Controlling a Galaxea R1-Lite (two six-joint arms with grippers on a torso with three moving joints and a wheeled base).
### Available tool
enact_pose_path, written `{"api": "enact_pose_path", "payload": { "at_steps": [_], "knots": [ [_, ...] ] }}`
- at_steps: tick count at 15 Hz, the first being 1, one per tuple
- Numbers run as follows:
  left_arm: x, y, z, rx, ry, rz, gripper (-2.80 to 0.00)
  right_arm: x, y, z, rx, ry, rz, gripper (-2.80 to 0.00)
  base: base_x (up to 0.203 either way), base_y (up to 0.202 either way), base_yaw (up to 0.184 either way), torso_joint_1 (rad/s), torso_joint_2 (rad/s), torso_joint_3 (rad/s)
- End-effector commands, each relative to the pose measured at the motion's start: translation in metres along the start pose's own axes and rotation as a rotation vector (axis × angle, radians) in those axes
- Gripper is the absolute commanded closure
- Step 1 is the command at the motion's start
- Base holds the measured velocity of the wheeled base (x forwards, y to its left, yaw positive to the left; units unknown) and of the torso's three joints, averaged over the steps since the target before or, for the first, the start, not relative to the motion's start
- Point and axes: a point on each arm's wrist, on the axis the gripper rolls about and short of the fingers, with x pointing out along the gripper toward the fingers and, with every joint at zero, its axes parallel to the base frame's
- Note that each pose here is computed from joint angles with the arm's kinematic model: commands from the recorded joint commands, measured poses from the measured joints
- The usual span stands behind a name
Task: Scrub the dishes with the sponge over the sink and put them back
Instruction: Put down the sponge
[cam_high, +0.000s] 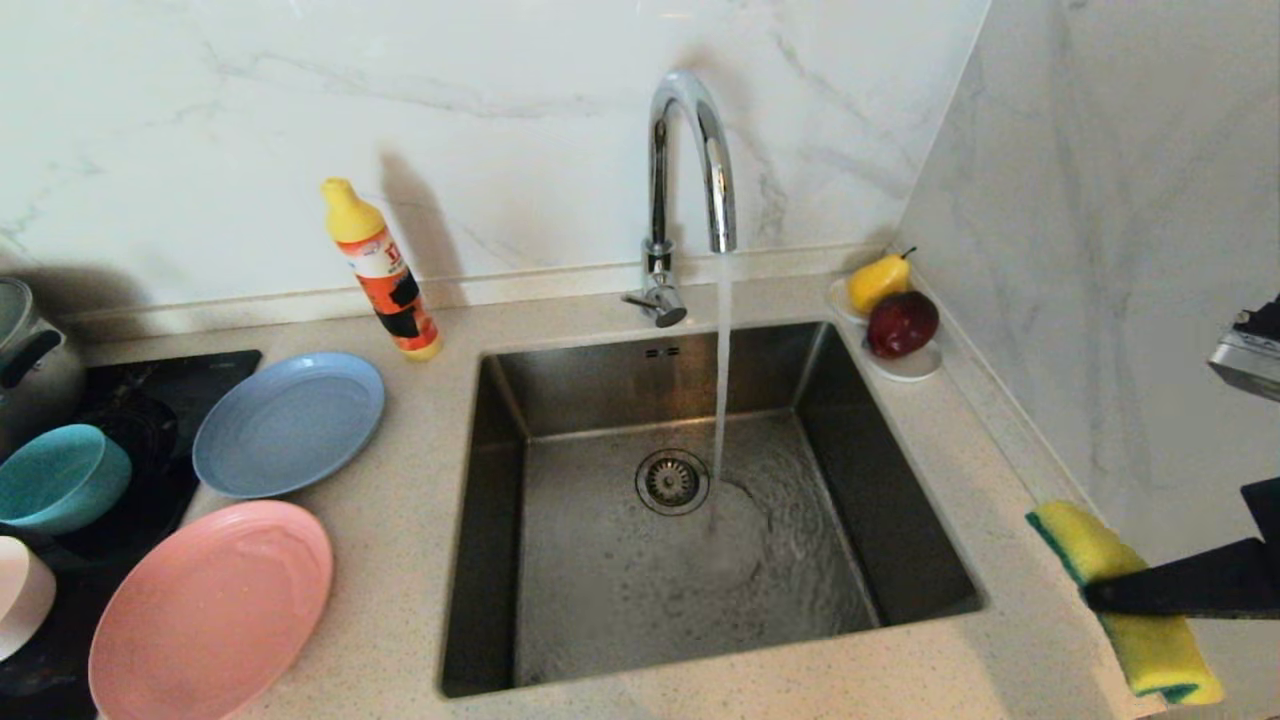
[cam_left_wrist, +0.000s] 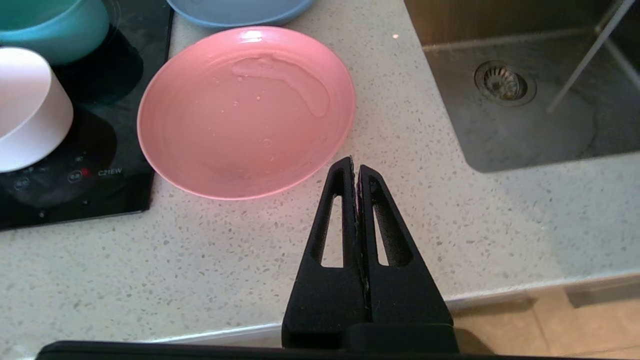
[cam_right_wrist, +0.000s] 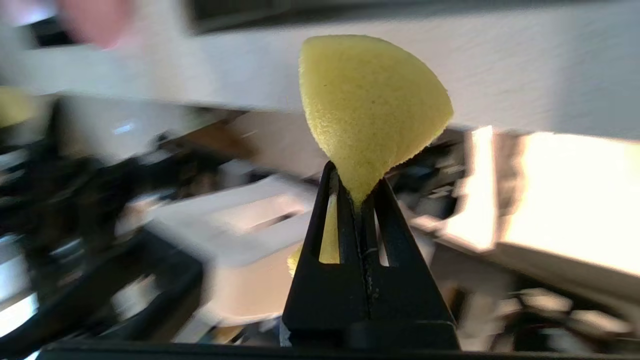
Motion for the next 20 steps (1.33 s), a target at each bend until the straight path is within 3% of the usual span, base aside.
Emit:
{"api": "enact_pose_path", "payload": {
  "at_steps": [1, 7, 10, 15, 20],
  "knots": [
    [0.0, 0.0, -0.001, -0.018, 0.01, 0.002, 0.0, 0.003, -0.005, -0.004, -0.045, -0.012, -0.079, 0.0, 0.0, 0.0, 0.0, 0.0, 0.0, 0.0],
    [0.0, 0.0, -0.001, -0.019, 0.01, 0.002, 0.0, 0.013, -0.026, -0.024, -0.211, -0.098, -0.27, 0.0, 0.0, 0.0, 0.0, 0.0, 0.0, 0.0],
    [0.0, 0.0, -0.001, -0.019, 0.01, 0.002, 0.0, 0.032, -0.04, -0.035, -0.252, -0.135, -0.387, 0.0, 0.0, 0.0, 0.0, 0.0, 0.0, 0.0],
    [0.0, 0.0, -0.001, -0.02, 0.011, 0.002, 0.0, 0.067, -0.062, -0.045, -0.241, -0.153, -0.552, 0.0, 0.0, 0.0, 0.0, 0.0, 0.0, 0.0],
    [0.0, 0.0, -0.001, -0.021, 0.01, 0.002, 0.0, 0.118, -0.09, -0.041, -0.199, -0.161, -0.609, 0.0, 0.0, 0.0, 0.0, 0.0, 0.0, 0.0]
  ]
}}
